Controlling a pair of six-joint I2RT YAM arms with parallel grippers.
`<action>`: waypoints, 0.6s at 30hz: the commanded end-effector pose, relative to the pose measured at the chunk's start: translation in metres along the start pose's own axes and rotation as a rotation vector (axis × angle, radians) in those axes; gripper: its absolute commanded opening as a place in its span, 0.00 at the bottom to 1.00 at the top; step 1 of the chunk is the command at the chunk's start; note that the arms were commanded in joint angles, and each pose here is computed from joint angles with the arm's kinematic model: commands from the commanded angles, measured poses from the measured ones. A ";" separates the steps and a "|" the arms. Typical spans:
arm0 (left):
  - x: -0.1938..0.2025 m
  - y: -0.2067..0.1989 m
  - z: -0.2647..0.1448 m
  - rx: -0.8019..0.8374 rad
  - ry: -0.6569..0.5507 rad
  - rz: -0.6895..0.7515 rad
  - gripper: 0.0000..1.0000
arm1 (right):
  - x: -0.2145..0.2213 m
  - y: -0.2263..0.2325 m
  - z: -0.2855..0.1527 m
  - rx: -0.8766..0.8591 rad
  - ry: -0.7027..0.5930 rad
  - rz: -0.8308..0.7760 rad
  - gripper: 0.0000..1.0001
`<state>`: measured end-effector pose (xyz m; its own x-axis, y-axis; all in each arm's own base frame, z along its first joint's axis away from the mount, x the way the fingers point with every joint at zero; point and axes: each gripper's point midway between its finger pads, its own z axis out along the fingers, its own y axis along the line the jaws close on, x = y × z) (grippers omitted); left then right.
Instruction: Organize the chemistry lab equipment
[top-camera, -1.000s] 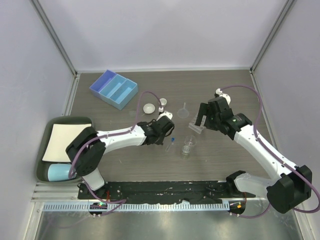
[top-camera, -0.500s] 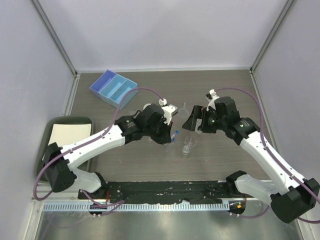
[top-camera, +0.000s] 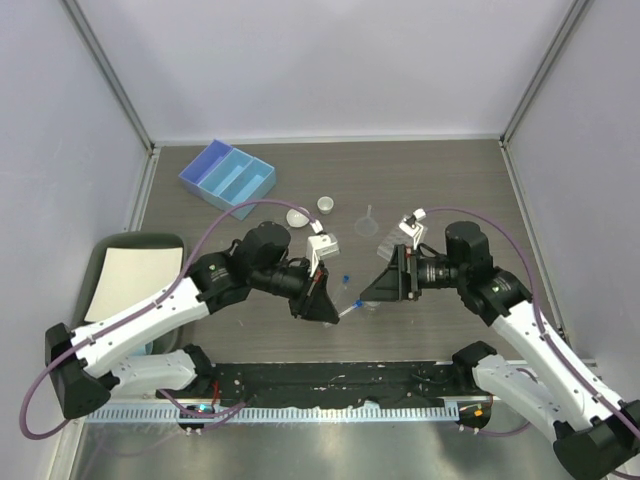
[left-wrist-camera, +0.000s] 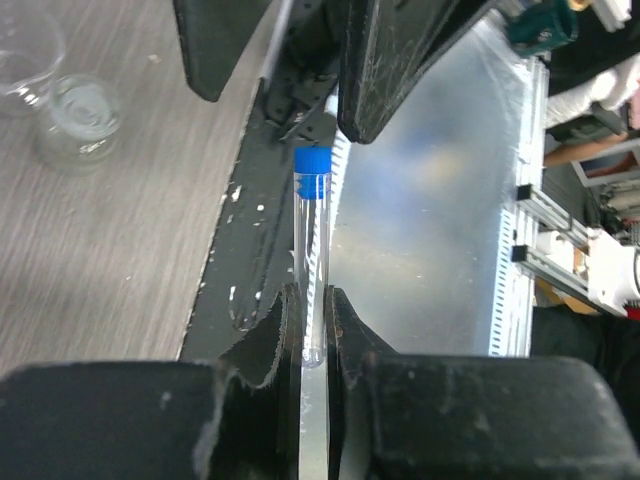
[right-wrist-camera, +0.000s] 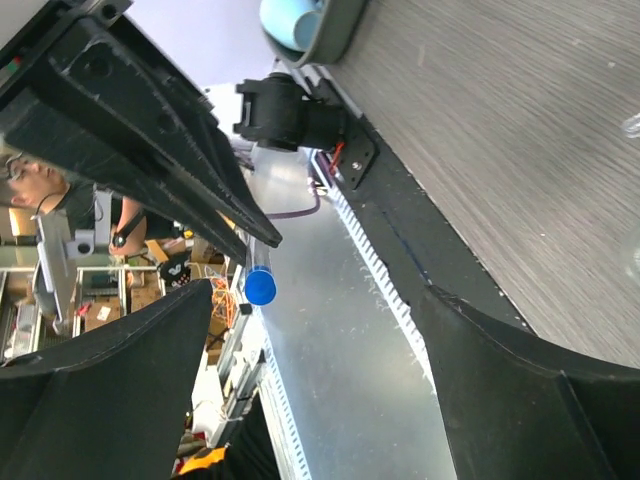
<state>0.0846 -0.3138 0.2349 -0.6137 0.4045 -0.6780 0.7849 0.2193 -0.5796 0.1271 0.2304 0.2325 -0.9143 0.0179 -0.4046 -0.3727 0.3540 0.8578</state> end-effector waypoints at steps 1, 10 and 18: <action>-0.002 -0.031 -0.007 0.167 -0.020 0.085 0.00 | 0.004 0.041 -0.015 -0.129 0.008 -0.084 0.87; -0.001 -0.029 0.001 0.191 -0.012 0.089 0.00 | 0.003 0.052 -0.017 -0.157 0.010 -0.074 0.69; -0.006 -0.022 0.001 0.176 -0.027 0.093 0.00 | 0.004 0.060 -0.006 -0.177 0.041 -0.064 0.56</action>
<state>0.0679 -0.3182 0.2417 -0.5760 0.4198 -0.7015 0.7920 0.0742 -0.6059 0.1030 0.2366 0.2608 -0.9133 -0.0269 -0.4063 -0.4005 0.2392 0.8845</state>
